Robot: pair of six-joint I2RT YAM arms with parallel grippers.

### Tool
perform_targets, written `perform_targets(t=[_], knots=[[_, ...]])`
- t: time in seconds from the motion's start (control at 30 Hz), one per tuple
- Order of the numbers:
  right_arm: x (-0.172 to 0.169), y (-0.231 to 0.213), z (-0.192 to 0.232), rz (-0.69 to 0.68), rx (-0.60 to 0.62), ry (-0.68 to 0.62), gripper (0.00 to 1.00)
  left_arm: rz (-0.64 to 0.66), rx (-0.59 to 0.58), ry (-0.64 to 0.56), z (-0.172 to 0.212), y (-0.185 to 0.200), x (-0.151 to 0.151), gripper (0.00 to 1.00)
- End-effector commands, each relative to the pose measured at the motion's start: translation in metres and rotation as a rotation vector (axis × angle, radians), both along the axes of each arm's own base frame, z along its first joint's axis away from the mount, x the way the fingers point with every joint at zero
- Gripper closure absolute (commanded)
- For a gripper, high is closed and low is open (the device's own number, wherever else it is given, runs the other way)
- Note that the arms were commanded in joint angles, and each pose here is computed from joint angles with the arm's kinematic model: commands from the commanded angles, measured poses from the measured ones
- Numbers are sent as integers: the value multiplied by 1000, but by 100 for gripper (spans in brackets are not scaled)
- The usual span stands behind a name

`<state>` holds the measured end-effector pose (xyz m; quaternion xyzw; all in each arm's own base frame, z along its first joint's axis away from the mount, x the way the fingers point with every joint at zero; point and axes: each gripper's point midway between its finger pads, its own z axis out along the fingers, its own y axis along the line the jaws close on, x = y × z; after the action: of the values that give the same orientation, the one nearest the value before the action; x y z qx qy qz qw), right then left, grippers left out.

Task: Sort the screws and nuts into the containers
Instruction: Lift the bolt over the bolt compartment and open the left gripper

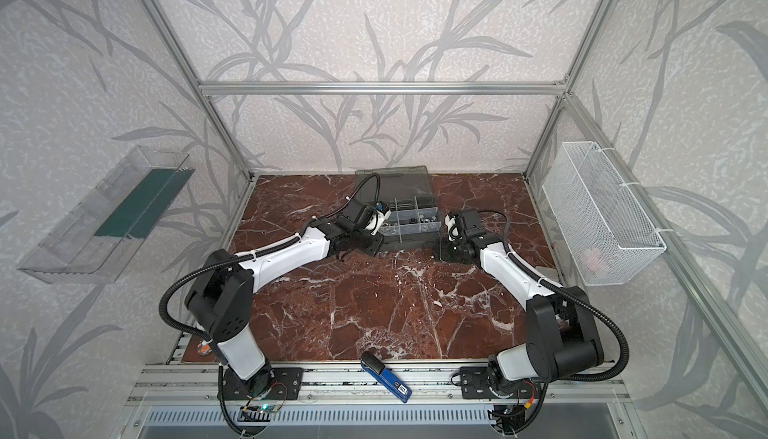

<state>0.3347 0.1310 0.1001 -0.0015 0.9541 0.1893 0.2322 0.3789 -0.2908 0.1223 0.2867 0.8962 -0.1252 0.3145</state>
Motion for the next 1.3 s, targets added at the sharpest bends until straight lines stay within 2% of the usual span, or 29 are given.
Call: perform_targets(t=[0.0,0.13,0.43,0.67,0.77,0.87,1.1,1.27], knots=[[-1,1,6,-5,23,-6,39,11,-10,-84,13,-7,29,100],[-1,1,7,-5,23,-10,39,26,8,-88,4,-8,44,100],[-3,-2,6,-7,13,-6,39,21,-37,-79,-7,-13,52,99],[-5,-3,8,-10,9,-12,39,41,-79,-76,-11,-11,57,79],[-4,-4,9,-11,9,-12,39,44,-88,-68,-15,-12,56,73],[-5,-4,8,-9,7,-11,39,48,-95,-66,-17,-12,56,62],[-5,-5,9,-12,4,-11,39,58,-122,-79,-13,-10,56,53],[-5,-9,11,-1,-28,-25,39,84,-160,-140,16,-1,51,47]])
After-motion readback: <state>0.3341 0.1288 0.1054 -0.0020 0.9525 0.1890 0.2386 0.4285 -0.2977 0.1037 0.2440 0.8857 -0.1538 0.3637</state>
